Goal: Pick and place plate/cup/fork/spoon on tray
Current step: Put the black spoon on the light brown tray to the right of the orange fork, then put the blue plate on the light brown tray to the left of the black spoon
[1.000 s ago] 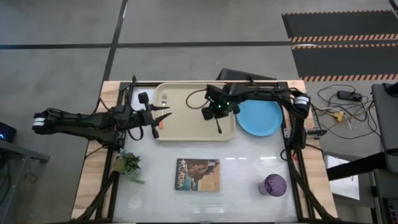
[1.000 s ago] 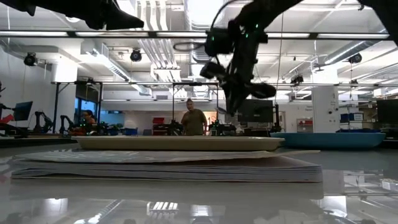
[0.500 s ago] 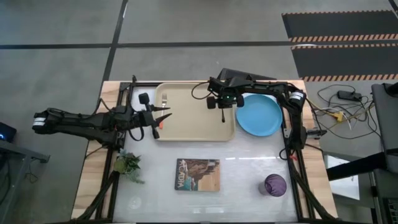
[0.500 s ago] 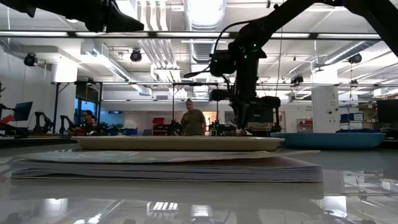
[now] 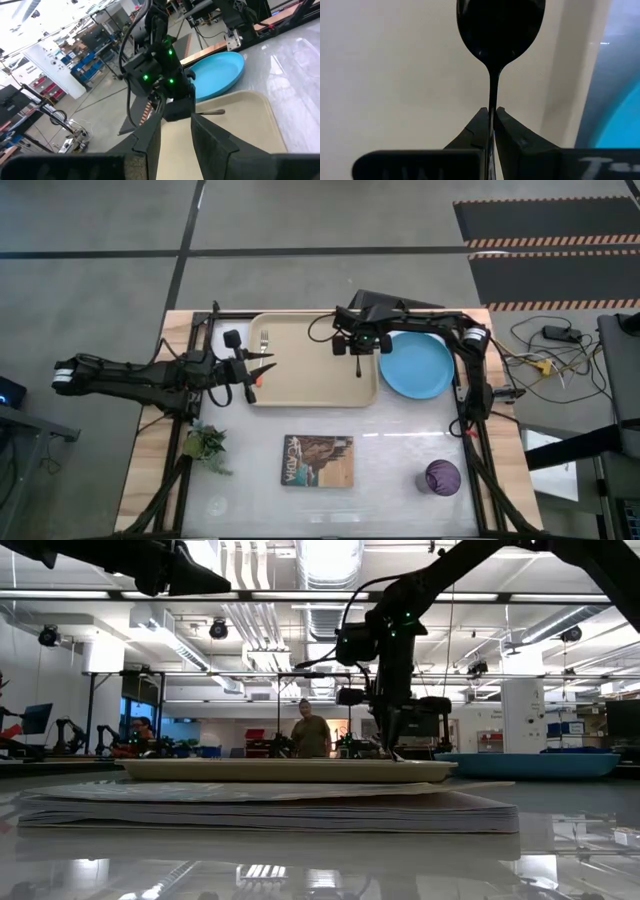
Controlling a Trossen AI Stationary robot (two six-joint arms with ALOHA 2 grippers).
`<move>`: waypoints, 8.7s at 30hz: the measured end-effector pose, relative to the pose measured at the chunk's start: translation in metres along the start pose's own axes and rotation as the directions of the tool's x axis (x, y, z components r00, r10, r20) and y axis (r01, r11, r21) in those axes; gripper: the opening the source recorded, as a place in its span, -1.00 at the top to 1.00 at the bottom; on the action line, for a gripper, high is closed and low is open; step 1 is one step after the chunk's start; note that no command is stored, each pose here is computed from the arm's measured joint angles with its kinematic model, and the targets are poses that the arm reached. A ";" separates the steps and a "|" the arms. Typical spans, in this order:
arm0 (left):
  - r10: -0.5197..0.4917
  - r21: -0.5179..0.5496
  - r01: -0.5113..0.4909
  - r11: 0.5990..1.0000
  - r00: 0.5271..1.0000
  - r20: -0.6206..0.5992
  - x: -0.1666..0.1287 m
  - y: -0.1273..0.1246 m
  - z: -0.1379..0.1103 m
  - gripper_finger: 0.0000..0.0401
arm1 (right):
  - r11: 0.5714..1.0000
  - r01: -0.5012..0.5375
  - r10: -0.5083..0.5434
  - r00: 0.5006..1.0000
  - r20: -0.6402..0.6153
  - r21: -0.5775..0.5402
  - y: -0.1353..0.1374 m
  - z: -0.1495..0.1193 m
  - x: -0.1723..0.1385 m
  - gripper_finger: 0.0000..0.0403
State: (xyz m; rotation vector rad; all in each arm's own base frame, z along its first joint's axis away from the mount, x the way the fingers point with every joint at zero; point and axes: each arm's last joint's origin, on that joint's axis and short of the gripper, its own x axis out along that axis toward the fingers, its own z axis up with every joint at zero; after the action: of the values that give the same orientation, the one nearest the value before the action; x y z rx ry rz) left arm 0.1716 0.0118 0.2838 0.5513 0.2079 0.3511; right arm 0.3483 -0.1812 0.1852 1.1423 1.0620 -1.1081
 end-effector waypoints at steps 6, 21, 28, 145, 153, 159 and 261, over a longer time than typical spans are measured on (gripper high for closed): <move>0.004 0.015 -0.004 1.000 1.000 0.005 -0.001 0.001 0.001 0.55 | 0.999 0.043 -0.043 0.999 -0.027 -0.010 0.000 0.000 0.019 0.94; 0.003 0.017 -0.003 1.000 1.000 0.004 -0.001 0.001 0.000 0.55 | 0.997 0.043 -0.045 0.999 -0.025 -0.059 0.001 0.000 0.023 0.89; 0.003 0.017 -0.003 1.000 1.000 0.004 -0.001 0.001 0.000 0.55 | 0.997 0.043 -0.045 0.999 -0.024 -0.056 0.001 0.000 0.022 0.60; 0.015 0.018 -0.014 1.000 1.000 -0.006 0.001 0.000 0.000 0.55 | 0.878 0.174 -0.031 0.950 0.310 -0.446 0.022 0.014 0.035 0.96; 0.014 0.018 -0.014 1.000 1.000 -0.005 0.001 0.000 0.000 0.55 | 0.866 0.173 -0.023 0.951 0.308 -0.470 0.033 0.011 0.014 0.96; 0.015 0.018 -0.015 1.000 1.000 -0.005 0.001 0.000 0.000 0.55 | 0.842 0.164 -0.002 0.954 0.301 -0.514 0.043 -0.007 -0.009 0.96; -0.005 0.035 0.006 0.999 0.999 -0.042 0.004 -0.003 -0.004 0.55 | 0.631 -0.022 -0.025 0.998 -0.049 -0.775 -0.107 -0.127 0.004 0.29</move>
State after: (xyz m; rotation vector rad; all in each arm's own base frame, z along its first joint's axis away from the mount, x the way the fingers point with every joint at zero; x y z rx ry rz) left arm 0.1752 0.0123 0.2786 0.5778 0.2566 0.3548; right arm 0.2351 -0.0633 0.1530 0.4548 1.3921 -0.4859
